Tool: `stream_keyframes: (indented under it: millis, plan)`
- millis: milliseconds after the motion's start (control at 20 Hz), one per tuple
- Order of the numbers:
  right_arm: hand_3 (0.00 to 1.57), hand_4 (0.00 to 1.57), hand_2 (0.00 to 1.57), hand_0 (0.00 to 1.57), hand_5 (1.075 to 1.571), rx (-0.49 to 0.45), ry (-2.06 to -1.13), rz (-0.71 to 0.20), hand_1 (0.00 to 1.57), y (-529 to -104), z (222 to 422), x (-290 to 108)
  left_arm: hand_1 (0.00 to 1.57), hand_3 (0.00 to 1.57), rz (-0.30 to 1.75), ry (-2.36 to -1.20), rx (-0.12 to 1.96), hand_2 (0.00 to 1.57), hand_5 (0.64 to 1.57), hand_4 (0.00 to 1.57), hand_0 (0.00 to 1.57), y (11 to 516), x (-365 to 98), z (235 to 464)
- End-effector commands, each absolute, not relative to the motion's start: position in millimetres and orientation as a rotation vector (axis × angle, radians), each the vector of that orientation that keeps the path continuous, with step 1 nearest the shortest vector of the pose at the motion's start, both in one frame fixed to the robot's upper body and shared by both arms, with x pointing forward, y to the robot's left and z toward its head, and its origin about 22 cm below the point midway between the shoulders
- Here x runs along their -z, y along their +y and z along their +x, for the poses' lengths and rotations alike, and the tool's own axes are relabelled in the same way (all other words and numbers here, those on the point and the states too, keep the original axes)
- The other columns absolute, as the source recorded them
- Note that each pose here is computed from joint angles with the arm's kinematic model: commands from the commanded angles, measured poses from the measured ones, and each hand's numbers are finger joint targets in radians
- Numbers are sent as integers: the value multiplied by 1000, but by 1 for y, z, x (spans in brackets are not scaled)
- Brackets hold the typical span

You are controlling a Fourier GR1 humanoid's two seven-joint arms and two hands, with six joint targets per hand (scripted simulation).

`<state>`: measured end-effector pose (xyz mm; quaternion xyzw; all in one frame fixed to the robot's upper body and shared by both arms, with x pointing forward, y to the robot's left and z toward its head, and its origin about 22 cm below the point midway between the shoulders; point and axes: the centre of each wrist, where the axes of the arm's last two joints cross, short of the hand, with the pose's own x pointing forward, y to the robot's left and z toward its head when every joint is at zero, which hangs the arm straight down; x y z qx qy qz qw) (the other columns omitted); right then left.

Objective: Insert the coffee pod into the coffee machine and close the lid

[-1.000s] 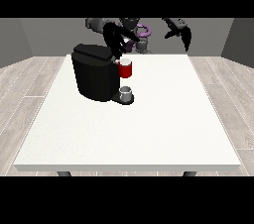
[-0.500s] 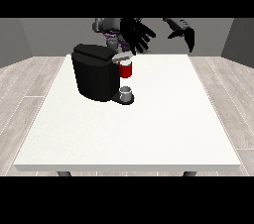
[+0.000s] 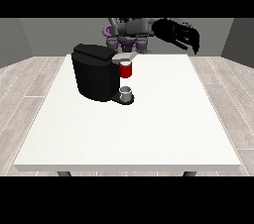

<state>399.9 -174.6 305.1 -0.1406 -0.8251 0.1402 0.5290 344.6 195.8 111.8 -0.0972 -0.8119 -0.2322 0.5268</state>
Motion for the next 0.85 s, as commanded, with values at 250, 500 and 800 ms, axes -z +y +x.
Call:
stream_keyframes:
  millis: [250, 500, 800]
  plan:
    - [0, 0, 0, 0, 1571, -379, -2053, -238, 0, -137, 414, -285, 0, 0, -233, -1950, 580, 0, 1571, 258, 0, 192, -106, 336]
    - [0, 0, 0, 0, 1571, -420, -2080, -150, 0, -151, 422, -256, 0, 0, -229, -1880, 518, 0, 1571, 266, 0, 199, -88, 319]
    - [0, 259, 0, 0, 1571, -518, -2057, 80, 0, -79, 389, -190, 0, 0, -120, -1812, 357, 0, 1571, 266, 0, 263, -45, 315]
